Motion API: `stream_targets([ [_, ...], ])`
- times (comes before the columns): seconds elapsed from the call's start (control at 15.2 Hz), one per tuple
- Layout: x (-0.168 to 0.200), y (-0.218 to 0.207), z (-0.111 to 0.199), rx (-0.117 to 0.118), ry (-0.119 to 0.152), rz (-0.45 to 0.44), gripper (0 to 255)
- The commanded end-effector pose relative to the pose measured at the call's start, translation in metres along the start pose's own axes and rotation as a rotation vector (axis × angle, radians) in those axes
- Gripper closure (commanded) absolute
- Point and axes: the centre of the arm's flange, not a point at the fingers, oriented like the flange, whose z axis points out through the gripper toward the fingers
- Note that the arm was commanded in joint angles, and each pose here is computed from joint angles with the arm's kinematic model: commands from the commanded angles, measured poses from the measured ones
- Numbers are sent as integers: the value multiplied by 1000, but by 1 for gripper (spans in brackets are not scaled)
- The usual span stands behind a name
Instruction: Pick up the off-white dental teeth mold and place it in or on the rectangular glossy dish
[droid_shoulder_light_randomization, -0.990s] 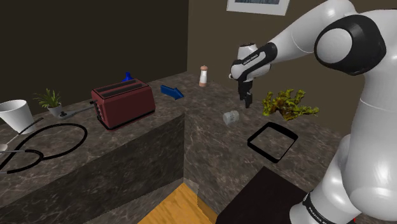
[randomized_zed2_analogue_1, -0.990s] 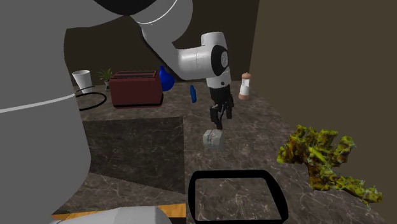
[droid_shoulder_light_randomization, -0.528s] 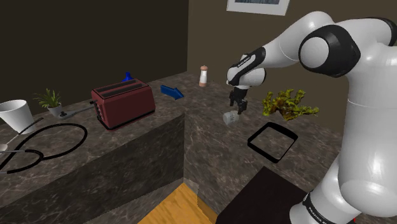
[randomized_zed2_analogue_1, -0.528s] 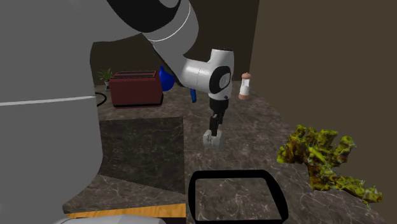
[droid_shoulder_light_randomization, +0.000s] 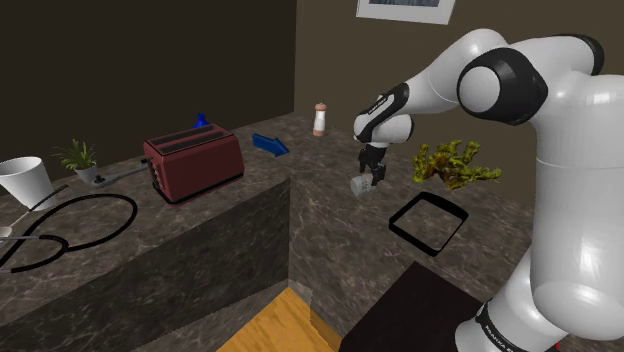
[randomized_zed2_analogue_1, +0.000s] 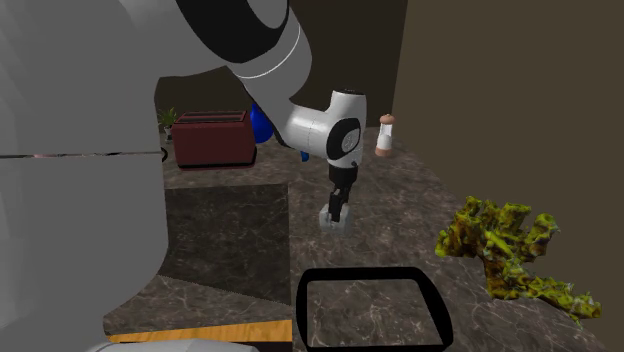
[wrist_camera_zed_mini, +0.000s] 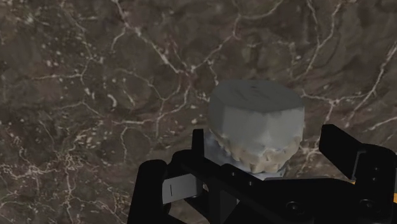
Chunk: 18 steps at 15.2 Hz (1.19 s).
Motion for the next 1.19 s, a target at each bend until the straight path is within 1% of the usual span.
stream_targets([
  [0.0,0,0,0,0,0,0,0],
  [0.26,0,0,0,0,0,0,0],
  [0.33,0,0,0,0,0,0,255],
  [0.92,0,0,0,0,0,0,255],
  [1.12,0,1,-15,0,0,0,255],
])
